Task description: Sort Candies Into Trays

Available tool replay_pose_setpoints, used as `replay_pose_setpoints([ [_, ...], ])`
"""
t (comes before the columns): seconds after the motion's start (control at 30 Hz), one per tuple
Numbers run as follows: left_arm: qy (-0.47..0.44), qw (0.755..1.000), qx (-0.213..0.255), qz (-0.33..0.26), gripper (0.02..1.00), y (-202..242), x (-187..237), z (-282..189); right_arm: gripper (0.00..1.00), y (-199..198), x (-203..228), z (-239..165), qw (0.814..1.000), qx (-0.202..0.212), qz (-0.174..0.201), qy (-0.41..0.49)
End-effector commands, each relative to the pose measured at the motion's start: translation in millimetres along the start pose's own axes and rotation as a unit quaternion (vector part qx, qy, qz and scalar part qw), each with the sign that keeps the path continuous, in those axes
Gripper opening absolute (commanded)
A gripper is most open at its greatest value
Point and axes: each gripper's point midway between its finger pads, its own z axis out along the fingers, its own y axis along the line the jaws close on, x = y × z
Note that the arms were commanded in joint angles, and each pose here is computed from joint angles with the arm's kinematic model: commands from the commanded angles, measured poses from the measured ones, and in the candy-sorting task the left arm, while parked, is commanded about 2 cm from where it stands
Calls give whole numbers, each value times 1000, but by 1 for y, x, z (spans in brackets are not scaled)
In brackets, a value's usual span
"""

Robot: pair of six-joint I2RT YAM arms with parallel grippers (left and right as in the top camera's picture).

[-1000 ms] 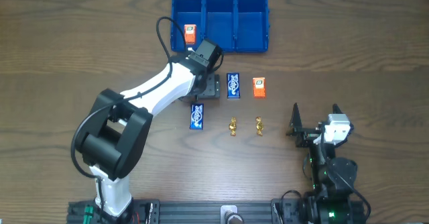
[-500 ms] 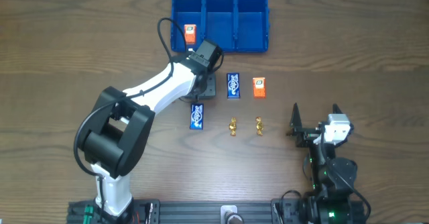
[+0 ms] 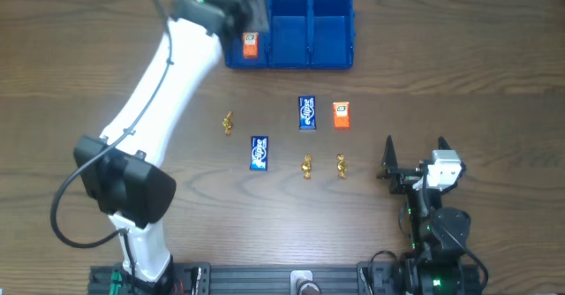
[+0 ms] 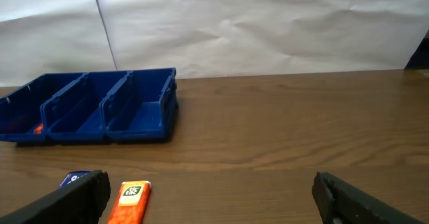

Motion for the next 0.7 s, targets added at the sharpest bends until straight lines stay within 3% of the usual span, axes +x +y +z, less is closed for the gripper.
replay_pose_setpoints([
  [0.03, 57, 998, -19, 23, 347, 15, 8, 71, 998, -3, 0, 0, 1000, 7, -6, 1],
  [0.17, 86, 996, -9, 34, 360, 8, 24, 113, 998, -3, 0, 0, 1000, 7, -6, 1],
  [0.3, 115, 993, -11, 37, 386, 10, 41, 127, 998, -3, 0, 0, 1000, 7, -6, 1],
  [0.47, 117, 992, -11, 36, 847, 9, 39, 120, 998, -3, 0, 0, 1000, 7, -6, 1],
  [0.7, 59, 996, 22, 66, 923, -61, 21, 34, 998, -3, 0, 0, 1000, 7, -6, 1],
])
